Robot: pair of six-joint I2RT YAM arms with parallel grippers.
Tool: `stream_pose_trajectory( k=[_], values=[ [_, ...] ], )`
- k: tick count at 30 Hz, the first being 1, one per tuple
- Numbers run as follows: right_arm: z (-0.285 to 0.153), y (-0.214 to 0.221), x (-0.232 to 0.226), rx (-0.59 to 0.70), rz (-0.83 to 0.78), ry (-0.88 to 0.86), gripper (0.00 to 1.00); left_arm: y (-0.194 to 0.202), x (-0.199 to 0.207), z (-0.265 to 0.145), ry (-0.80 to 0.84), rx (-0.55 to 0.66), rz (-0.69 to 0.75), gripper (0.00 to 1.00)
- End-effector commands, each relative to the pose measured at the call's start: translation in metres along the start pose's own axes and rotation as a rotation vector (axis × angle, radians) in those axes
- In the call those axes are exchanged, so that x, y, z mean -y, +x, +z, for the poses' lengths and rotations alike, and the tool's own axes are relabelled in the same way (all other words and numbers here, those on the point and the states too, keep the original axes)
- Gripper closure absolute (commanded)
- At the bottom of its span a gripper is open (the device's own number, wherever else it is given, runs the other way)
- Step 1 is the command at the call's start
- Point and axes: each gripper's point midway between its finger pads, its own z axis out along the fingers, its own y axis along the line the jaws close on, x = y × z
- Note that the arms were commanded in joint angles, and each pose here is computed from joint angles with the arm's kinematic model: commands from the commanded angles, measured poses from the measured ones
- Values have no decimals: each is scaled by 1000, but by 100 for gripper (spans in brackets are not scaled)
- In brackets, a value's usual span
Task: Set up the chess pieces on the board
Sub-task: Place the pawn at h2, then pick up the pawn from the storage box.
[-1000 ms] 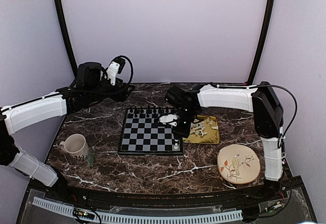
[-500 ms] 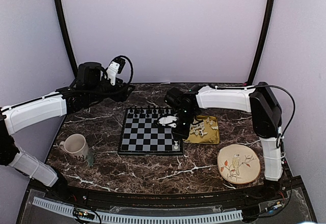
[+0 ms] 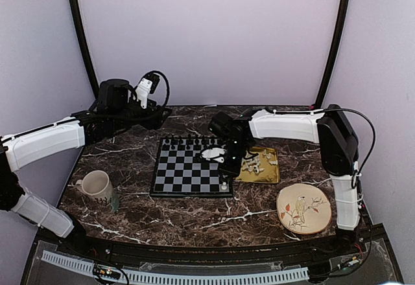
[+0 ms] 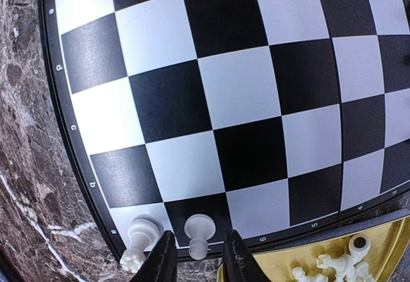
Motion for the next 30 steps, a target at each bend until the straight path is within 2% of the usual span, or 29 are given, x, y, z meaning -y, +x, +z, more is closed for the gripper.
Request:
stream_pose_trajectory(
  k=[1,5,8,17,23,30],
  values=[
    [-40,-14,6,82,12,41,73,-5,3,-5,11,20,-6,30],
    [-66,-3,24,122,64,64,73,-5,3,-5,13,20,-6,30],
    [-72,24,54,113,149,100,73,-6,4,-6,18,22,-9,30],
    [-62,108,134,-9,400,262,82,-6,4,-5,21,20,-11,30],
    [-46,134,146,-60,470,249,75,-5,6,-4,29,19,-12,30],
    [-29,151,149,-109,496,241,74,-4,6,-4,28,15,-12,30]
  ],
)
